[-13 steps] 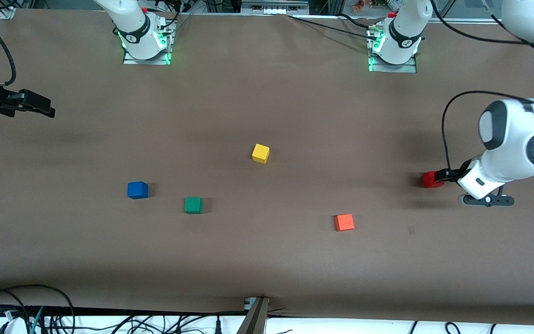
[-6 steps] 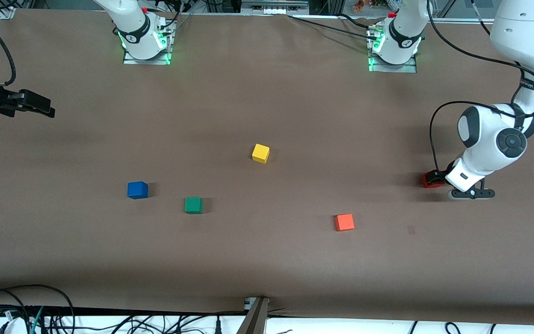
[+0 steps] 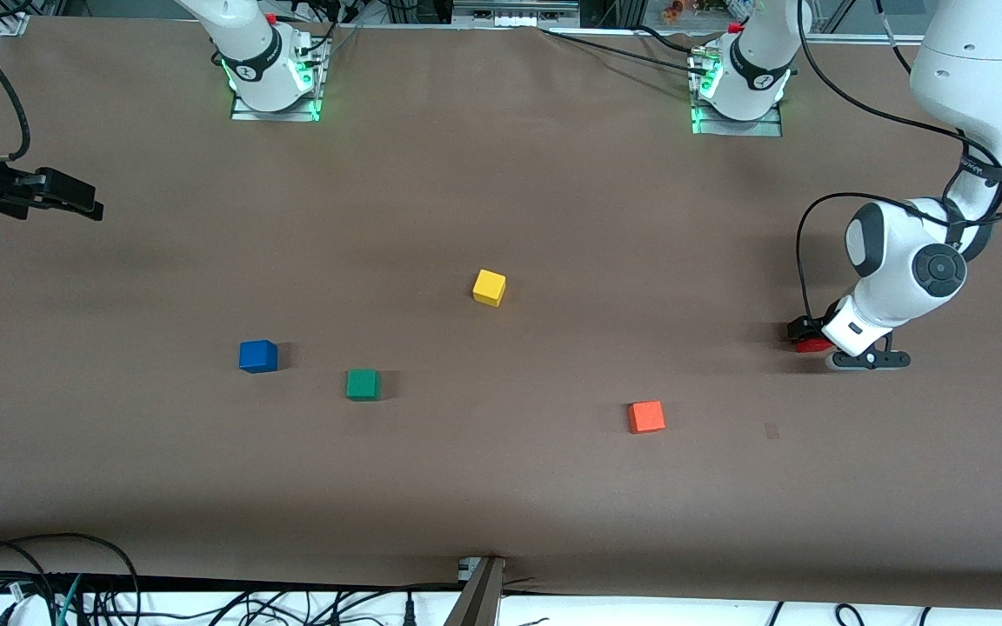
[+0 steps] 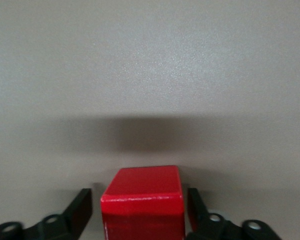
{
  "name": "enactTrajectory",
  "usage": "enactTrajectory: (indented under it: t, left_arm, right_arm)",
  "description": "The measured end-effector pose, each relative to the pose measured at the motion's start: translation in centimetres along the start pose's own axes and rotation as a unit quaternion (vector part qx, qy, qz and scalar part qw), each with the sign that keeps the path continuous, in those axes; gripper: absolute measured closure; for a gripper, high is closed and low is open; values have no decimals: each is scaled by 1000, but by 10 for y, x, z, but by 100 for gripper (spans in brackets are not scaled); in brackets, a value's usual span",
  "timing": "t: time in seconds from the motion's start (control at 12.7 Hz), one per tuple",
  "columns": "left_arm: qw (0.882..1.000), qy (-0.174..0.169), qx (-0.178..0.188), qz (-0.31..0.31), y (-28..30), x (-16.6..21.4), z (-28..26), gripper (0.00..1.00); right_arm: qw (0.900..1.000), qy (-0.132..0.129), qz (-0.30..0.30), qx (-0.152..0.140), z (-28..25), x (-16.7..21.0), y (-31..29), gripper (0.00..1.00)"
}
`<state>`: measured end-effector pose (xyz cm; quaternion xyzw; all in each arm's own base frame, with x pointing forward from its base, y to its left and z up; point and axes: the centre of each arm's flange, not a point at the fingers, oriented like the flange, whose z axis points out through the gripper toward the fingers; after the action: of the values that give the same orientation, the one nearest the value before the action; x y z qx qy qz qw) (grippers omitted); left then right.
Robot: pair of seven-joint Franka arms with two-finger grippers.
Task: Pass red block to right arm, stack on blue
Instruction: 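Close the left gripper on the red cube, then lift the red cube with the left gripper while the right gripper approaches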
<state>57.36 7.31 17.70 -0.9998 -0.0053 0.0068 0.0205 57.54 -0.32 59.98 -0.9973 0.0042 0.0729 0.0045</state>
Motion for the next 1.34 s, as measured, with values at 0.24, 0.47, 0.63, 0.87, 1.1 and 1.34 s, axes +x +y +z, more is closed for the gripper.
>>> enactTrajectory:
  t: [0.24, 0.47, 0.63, 0.87, 1.1, 1.34]
  left_arm:
    - [1000, -1, -1, 1, 1, -1, 1, 44]
    - [999, 8, -1, 39, 6, 5, -7, 44]
    - [996, 30, 2, 83, 8, 17, -27, 44]
    - [986, 74, 6, 147, 14, 35, -72, 44]
    - [975, 106, -43, 192, 14, 41, -91, 44]
    - [960, 122, -102, 232, 10, 38, -92, 44]
  right_arm:
    - [1000, 0, 0, 0, 0, 0, 0, 0]
    - [1000, 0, 0, 0, 0, 0, 0, 0]
    - [1000, 0, 0, 0, 0, 0, 0, 0]
    - [1000, -5, -2, -1, 5, 4, -3, 0]
    - [1000, -12, -7, -2, 17, 12, -9, 0]
    - [1000, -21, -7, -2, 27, 18, -9, 0]
